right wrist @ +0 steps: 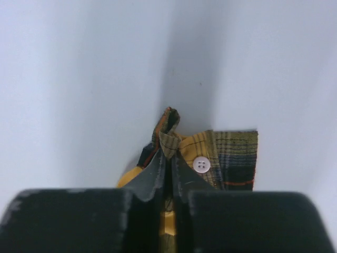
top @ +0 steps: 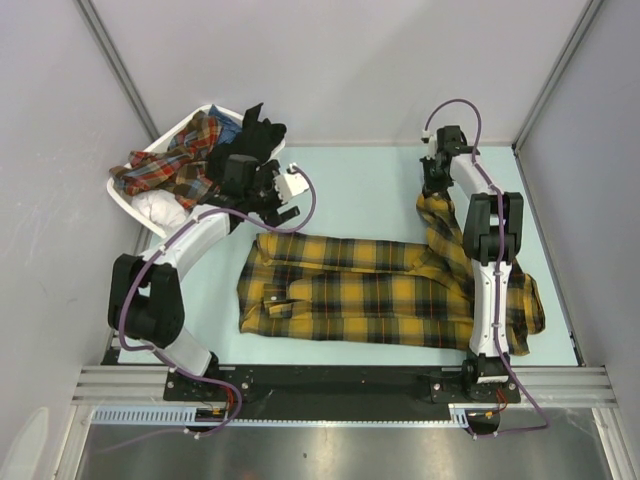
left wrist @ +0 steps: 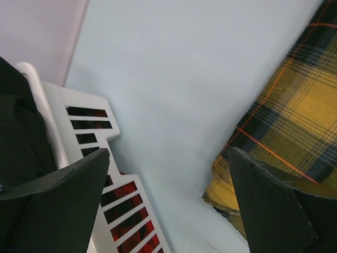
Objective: Fold and stack the long sleeve shirts
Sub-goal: Fold the shirt
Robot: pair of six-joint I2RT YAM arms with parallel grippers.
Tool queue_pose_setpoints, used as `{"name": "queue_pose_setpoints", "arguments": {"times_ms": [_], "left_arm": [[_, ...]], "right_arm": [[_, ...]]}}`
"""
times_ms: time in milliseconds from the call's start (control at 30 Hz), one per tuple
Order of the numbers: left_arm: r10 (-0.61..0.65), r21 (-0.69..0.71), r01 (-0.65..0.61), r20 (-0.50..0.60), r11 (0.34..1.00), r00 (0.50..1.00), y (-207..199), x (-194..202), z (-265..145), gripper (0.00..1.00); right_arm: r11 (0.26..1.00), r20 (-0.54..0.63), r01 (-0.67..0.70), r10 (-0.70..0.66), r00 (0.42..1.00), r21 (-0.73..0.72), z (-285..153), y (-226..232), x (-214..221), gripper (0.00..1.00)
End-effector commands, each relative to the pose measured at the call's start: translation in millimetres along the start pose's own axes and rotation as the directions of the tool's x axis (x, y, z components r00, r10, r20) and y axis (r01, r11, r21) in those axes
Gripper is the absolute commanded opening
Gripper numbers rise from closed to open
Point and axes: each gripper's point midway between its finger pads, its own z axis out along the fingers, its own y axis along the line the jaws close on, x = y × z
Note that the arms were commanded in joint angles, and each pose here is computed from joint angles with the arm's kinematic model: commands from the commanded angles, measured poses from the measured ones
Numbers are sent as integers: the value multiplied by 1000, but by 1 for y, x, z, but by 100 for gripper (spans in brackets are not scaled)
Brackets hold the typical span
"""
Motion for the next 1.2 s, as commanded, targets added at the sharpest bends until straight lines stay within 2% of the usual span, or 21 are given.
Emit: {"name": "queue_pose_setpoints", "arguments": {"times_ms": [0,100,133,167,200,233,267,300,400,433,467,500,633,800,833,867,967,1033,1067,1133,1167], "left_arm": [[-7,-86,14,72,996,997,33,-35,-9,99],[-44,-100,56,118,993,992,44,-51,-15,99],[-80,-84,94,154,992,985,43,-59,-17,99],[-99,-75,114,178,991,979,44,-66,-19,99],[-105,-74,123,211,990,972,48,-78,-24,99],[-137,-29,150,264,988,955,43,-91,-27,99],[-152,-15,164,296,986,943,44,-100,-31,99],[-161,-5,174,339,985,927,44,-112,-40,99],[-176,79,157,486,984,856,33,-148,-57,99],[-133,57,123,557,991,819,37,-166,-72,99],[-110,107,57,600,993,792,24,-176,-79,99],[-68,109,-1,627,994,776,20,-183,-85,99],[150,69,-256,653,964,742,-1,-197,-91,100],[323,-5,-447,698,894,639,-29,-224,-98,99],[325,-2,-458,707,889,628,-33,-229,-98,99],[321,10,-472,720,881,615,-43,-236,-97,99],[317,22,-497,746,867,586,-59,-254,-95,99],[296,40,-494,758,868,581,-65,-262,-92,98],[290,47,-502,769,863,570,-72,-271,-92,97],[262,75,-491,771,868,580,-78,-278,-85,94],[253,87,-494,775,865,579,-84,-281,-84,93]], "right_arm": [[996,-82,-13,6,997,-86,-1,17,25,0],[970,38,3,6,999,-243,-41,28,-12,0],[923,95,28,10,995,-385,-62,49,-25,0],[904,173,57,19,985,-423,-96,45,-44,0],[835,247,130,7,969,-535,-123,63,-56,0],[798,327,195,3,945,-571,-160,68,-70,0],[755,369,238,5,930,-611,-181,77,-75,0],[665,420,302,20,907,-683,-208,93,-80,0],[503,507,421,40,861,-755,-271,122,-82,0],[459,510,435,49,859,-775,-285,130,-80,0],[420,513,446,55,857,-790,-296,136,-77,0],[351,532,483,55,845,-802,-318,149,-72,0],[226,566,544,41,824,-808,-354,179,-47,0],[178,655,643,8,756,-745,-384,204,-22,0],[171,685,675,0,729,-718,-398,209,-17,0],[170,678,669,-2,735,-724,-395,212,-8,0],[197,729,719,-31,684,-666,-403,219,4,0],[219,773,765,-66,631,-606,-403,221,8,0],[217,759,753,-73,647,-622,-406,223,17,0],[214,788,787,-101,607,-579,-409,225,21,0],[214,773,774,-108,625,-596,-410,226,28,0]]}}
